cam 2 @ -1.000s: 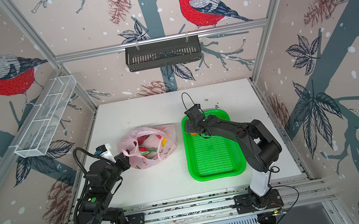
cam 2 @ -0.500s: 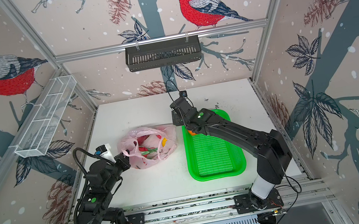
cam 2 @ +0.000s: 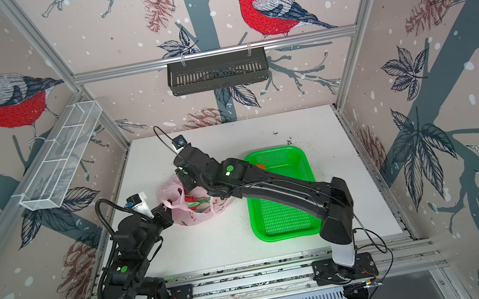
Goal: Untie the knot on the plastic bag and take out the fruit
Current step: 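Move the open right gripper back into the bag opening toward the fruit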
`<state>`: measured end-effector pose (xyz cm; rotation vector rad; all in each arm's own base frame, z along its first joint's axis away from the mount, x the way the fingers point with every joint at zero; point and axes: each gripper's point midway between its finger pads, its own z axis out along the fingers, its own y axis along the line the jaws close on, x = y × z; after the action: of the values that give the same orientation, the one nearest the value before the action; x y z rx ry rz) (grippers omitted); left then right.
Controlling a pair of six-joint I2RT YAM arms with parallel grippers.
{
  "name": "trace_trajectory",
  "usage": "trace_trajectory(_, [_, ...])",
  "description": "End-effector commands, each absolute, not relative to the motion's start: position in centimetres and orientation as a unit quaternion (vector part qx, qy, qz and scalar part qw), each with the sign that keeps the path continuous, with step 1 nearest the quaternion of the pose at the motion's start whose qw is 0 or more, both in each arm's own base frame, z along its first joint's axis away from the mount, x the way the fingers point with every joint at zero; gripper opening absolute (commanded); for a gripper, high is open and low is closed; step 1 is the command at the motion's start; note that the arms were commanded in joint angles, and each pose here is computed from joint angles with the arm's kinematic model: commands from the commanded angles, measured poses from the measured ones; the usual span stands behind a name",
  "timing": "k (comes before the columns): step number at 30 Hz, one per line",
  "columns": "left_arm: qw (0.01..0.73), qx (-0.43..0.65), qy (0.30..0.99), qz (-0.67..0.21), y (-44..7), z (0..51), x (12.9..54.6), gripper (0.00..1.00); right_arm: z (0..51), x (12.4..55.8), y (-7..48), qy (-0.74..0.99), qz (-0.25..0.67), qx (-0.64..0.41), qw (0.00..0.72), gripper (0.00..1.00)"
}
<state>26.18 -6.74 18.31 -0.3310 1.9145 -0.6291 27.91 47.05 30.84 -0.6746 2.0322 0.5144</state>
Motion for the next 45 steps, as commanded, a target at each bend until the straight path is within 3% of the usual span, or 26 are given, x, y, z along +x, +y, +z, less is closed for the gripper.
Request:
trace_trajectory(1, [0.533, -0.145, 0.791, -0.261, -6.4, 19.1, 26.3, 0.0, 27.6, 27.2, 47.9, 0.843, 0.182, -0.307, 0.402, 0.44])
trace_trajectory(8, [0.532, -0.146, 0.792, -0.26, -6.4, 18.9, 26.2, 0.0, 22.0, 27.9, 47.6, 0.88, 0.141, -0.311, 0.331, 0.37])
trace_trajectory(21, [0.524, -0.152, 0.797, -0.258, -6.3, 18.4, 25.9, 0.0, 13.3, 28.3, 47.1, 0.913, 0.125, -0.307, 0.238, 0.36])
trace_trajectory(45, [0.479, -0.126, 0.822, -0.283, -8.0, 16.0, 25.6, 0.0, 9.1, 33.7, 42.0, 0.937, 0.012, -0.248, 0.246, 0.53])
